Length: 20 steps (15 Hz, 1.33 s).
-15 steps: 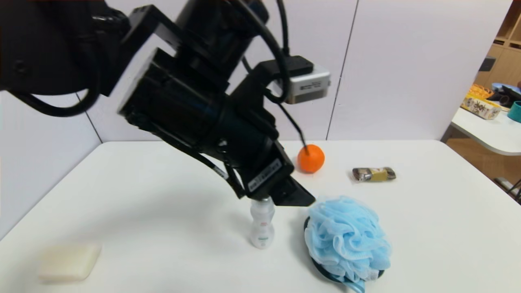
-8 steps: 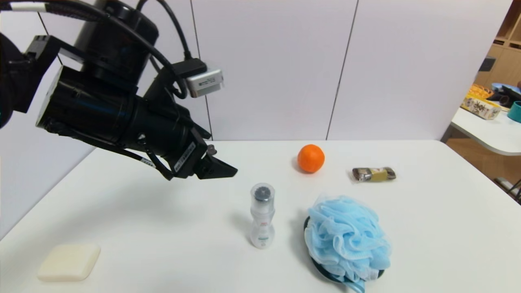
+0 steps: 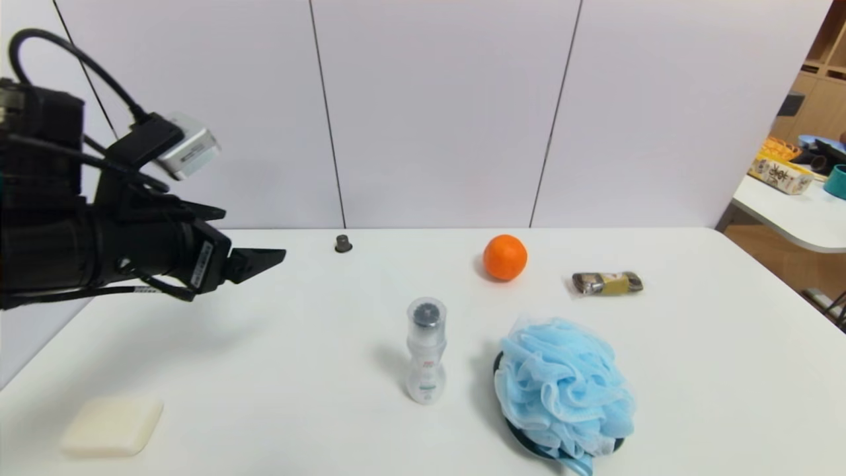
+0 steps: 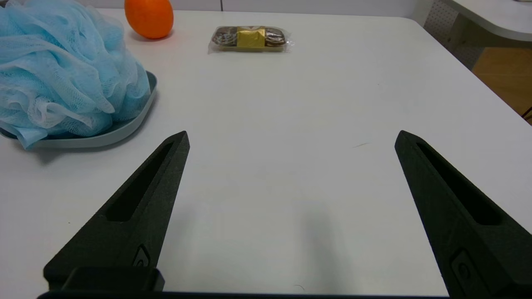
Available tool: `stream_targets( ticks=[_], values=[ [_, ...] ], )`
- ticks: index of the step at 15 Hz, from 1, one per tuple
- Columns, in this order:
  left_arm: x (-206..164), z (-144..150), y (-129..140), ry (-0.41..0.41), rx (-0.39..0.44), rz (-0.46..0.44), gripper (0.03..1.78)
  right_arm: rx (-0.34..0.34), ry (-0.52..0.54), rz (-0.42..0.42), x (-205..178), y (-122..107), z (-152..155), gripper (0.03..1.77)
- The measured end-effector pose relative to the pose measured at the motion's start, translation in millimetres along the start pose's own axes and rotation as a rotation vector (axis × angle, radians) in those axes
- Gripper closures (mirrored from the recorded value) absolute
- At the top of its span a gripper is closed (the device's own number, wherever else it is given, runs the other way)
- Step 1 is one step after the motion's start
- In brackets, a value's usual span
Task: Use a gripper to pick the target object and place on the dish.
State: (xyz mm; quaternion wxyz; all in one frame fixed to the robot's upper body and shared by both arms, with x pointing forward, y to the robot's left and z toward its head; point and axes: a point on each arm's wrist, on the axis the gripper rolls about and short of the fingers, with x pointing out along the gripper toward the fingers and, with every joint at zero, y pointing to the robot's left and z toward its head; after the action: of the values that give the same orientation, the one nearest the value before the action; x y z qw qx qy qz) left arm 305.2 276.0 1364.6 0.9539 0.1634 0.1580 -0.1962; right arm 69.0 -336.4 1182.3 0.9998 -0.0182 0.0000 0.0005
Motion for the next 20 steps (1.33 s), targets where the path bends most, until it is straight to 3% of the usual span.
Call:
stream_targets(
  ticks=[5, 11, 17, 20],
  values=[
    [-69.7, -45.6, 4.2, -0.123, -0.037, 0.216, 0.12, 0.000, 0.000, 0.000, 0.0, 0.0, 0.0, 0.09],
    [-147.8, -114.5, -40.5, -0.278, -0.051, 0.343, 0.12, 0.000, 0.000, 0.000, 0.0, 0.0, 0.0, 0.09],
    [-160.2, -192.0, -77.5, -0.342, -0.070, 0.398, 0.12, 0.000, 0.000, 0.000, 0.0, 0.0, 0.0, 0.09],
    [-158.2, -220.5, -88.0, -0.317, -0.115, 0.418, 0.12, 0.000, 0.000, 0.000, 0.0, 0.0, 0.0, 0.09]
  ],
)
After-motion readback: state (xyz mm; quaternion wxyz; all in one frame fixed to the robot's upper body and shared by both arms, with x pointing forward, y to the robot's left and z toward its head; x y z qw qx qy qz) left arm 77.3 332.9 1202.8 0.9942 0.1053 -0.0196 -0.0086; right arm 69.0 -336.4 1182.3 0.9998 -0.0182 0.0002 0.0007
